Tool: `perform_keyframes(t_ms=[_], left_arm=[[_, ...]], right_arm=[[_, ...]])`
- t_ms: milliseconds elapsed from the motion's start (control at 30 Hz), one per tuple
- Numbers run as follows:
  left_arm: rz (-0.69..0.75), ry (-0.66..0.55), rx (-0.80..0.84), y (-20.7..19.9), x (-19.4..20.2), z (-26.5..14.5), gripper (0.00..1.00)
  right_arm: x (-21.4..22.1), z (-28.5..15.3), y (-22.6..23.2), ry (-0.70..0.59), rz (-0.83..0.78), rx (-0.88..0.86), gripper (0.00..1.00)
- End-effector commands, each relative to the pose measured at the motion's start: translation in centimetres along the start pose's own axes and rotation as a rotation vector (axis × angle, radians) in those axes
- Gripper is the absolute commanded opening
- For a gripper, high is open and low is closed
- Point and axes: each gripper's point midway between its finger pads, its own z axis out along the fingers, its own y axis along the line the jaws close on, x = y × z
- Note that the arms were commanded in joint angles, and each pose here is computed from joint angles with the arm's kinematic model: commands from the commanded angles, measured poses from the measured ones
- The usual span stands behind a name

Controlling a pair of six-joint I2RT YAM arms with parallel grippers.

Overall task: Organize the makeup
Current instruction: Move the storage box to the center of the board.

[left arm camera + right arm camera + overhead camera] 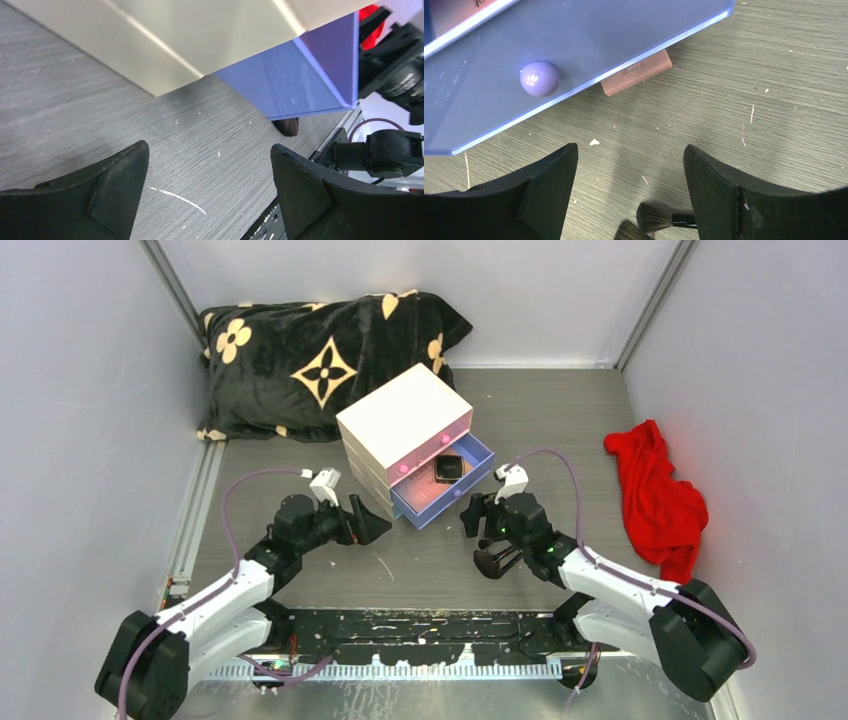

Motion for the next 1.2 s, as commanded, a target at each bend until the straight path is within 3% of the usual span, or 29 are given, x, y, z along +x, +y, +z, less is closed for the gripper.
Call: perform_keyframes(t_ms=[0, 233, 333, 467, 533, 733, 1067, 1167], left_arm=[[-0.074, -0.046, 0.06, -0.1, 0.3, 0.8, 0.88], [-0.06, -0.049, 0.006, 0.9, 1.4, 1.4, 0.75], [-0.055, -0.061, -0.017, 1.2, 1.3, 1.7, 0.63], [-0.042, -0.049, -0.027, 1.1, 1.5, 2.5, 0.17], [-0.042, -0.034, -0.035, 1.2, 2.1, 3.0, 0.04], [-0.038, -0.051, -0.037, 0.9, 3.3, 5.2, 0.0], [-0.239, -0.193, -0.024, 3.4, 4.2, 9.1, 0.0], [-0.232, -0.198, -0.069, 4.3, 4.8, 10.0, 0.0]], right_arm=[[-2.0, -0.8, 0.2, -0.057, 0.008, 0.005, 0.82], [-2.4, -1.3, 0.3, -0.075, 0.01, 0.002, 0.82], [-2.3, -1.4, 0.3, -0.076, 0.013, 0.0, 0.82], [-2.2, -1.5, 0.1, -0.075, 0.013, 0.006, 0.82], [-2.3, -1.5, 0.1, -0.077, 0.012, 0.01, 0.83], [-2.6, -1.7, 0.2, -0.087, 0.009, 0.004, 0.83], [-2.4, -1.5, 0.1, -0.086, 0.006, 0.008, 0.83], [-2.5, -1.6, -0.1, -0.085, 0.002, 0.012, 0.83]])
